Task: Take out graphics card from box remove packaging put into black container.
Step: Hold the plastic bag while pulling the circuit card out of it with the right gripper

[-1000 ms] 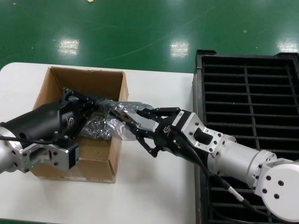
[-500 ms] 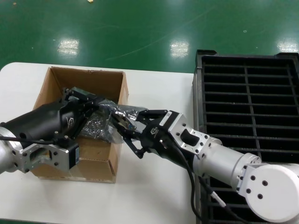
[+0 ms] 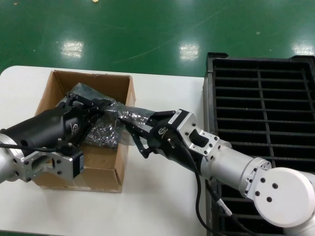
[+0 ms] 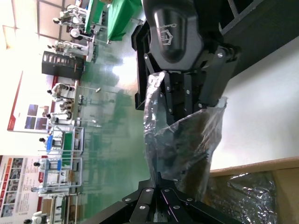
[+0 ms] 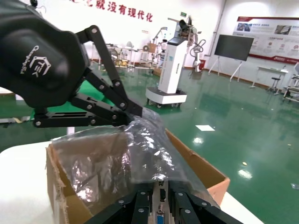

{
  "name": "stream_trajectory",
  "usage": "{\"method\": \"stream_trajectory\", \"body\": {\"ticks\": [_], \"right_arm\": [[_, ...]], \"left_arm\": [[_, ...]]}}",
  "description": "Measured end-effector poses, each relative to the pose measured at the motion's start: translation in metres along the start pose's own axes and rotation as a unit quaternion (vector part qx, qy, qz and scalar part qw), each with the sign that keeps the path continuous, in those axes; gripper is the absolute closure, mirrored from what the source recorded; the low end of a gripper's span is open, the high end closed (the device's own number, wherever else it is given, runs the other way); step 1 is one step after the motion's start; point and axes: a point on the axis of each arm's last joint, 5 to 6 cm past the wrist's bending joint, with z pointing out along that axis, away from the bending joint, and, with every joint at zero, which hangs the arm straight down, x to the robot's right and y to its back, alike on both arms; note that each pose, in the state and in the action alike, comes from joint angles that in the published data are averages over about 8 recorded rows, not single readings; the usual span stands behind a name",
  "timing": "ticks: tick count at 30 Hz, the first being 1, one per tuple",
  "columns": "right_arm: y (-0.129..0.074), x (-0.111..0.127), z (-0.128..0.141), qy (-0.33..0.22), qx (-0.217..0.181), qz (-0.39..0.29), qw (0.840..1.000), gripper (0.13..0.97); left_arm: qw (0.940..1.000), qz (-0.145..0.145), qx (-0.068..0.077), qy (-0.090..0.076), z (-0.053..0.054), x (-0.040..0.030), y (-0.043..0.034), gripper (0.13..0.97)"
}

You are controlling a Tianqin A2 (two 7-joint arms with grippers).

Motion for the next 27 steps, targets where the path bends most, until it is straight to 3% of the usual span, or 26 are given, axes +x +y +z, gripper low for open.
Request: {"method": "stream_trajectory", "body": {"ticks": [8,27], "right_arm": [[-0.001,0.004,-0.015,0.001,0.004,-0.001,1.0,0.91],[-0.011,0.014,-0.093,-0.012,0.021,-0.023,0.999,0.91]], "left_arm": [[1.0,0.0,0.0,0.0,0.0,0.0,0.0,0.957],[1.0,0.0,0.0,0.0,0.0,0.0,0.0,0.957]]}}
